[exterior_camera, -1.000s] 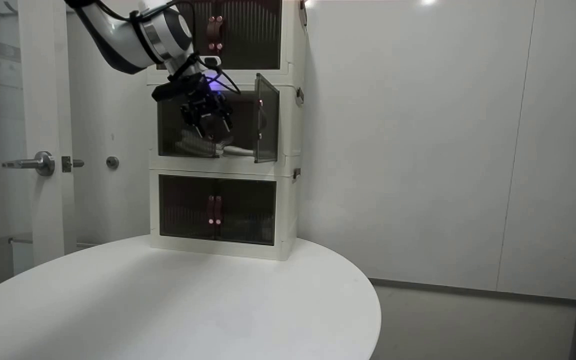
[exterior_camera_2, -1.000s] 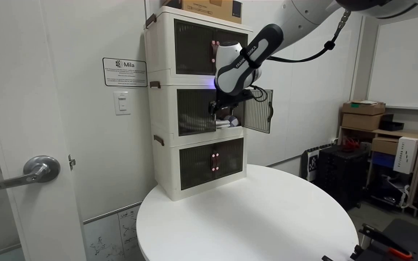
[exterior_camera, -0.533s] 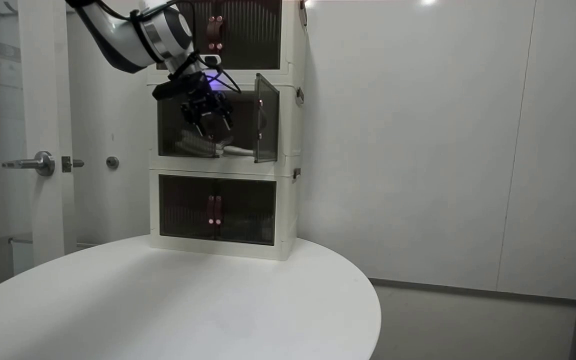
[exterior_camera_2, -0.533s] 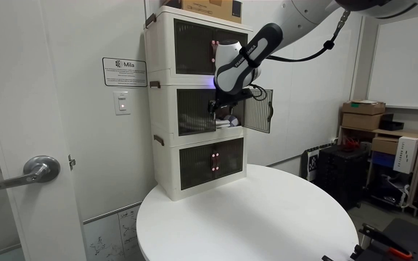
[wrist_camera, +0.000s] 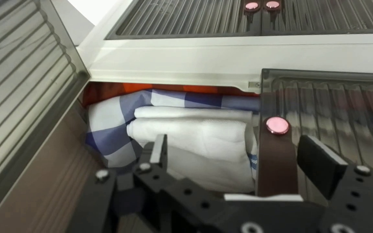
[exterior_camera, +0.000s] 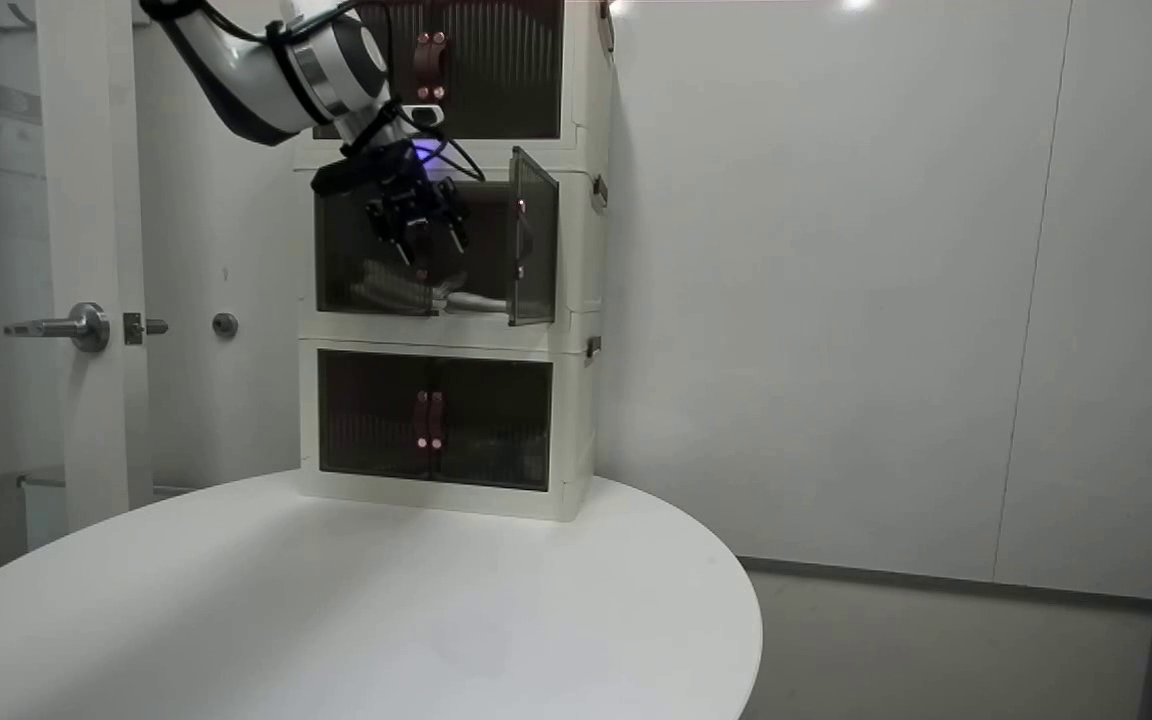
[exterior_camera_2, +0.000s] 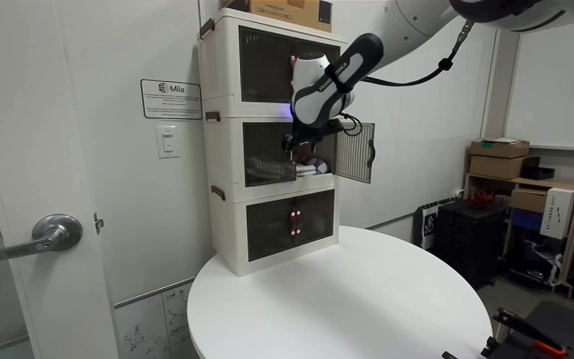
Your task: Close the left middle cabinet doors
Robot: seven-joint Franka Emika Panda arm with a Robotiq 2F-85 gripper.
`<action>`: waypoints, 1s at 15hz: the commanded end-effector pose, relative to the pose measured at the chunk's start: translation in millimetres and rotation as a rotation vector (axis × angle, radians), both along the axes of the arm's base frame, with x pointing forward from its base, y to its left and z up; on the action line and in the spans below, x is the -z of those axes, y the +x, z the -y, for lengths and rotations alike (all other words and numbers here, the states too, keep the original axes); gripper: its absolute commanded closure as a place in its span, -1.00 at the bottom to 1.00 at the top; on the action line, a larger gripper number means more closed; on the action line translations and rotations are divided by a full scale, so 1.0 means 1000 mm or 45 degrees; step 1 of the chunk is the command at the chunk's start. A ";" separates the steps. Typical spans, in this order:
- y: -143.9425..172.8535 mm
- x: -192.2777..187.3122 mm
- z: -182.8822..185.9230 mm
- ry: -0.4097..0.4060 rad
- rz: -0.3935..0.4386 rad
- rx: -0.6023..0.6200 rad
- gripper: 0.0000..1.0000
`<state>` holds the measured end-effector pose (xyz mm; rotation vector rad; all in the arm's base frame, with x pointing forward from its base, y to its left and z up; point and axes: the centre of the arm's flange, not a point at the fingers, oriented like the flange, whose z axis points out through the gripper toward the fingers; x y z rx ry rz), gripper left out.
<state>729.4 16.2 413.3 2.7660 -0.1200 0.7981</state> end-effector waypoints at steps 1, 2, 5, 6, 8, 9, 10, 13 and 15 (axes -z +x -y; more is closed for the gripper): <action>0.027 0.012 -0.001 -0.029 0.039 0.008 -1.00; 0.033 0.011 0.000 -0.028 0.039 0.002 -1.00; 0.044 0.023 -0.002 -0.032 0.020 0.001 -1.00; 0.042 0.025 -0.004 -0.029 0.013 -0.013 -1.00; 0.035 0.025 -0.005 -0.030 -0.001 -0.029 -1.00; 0.027 0.017 -0.006 -0.029 -0.020 -0.041 -1.00; 0.021 0.013 -0.005 -0.032 -0.032 -0.052 -1.00; -0.006 -0.004 0.002 -0.041 -0.089 -0.064 -1.00; -0.027 -0.013 0.009 -0.048 -0.174 -0.058 -1.00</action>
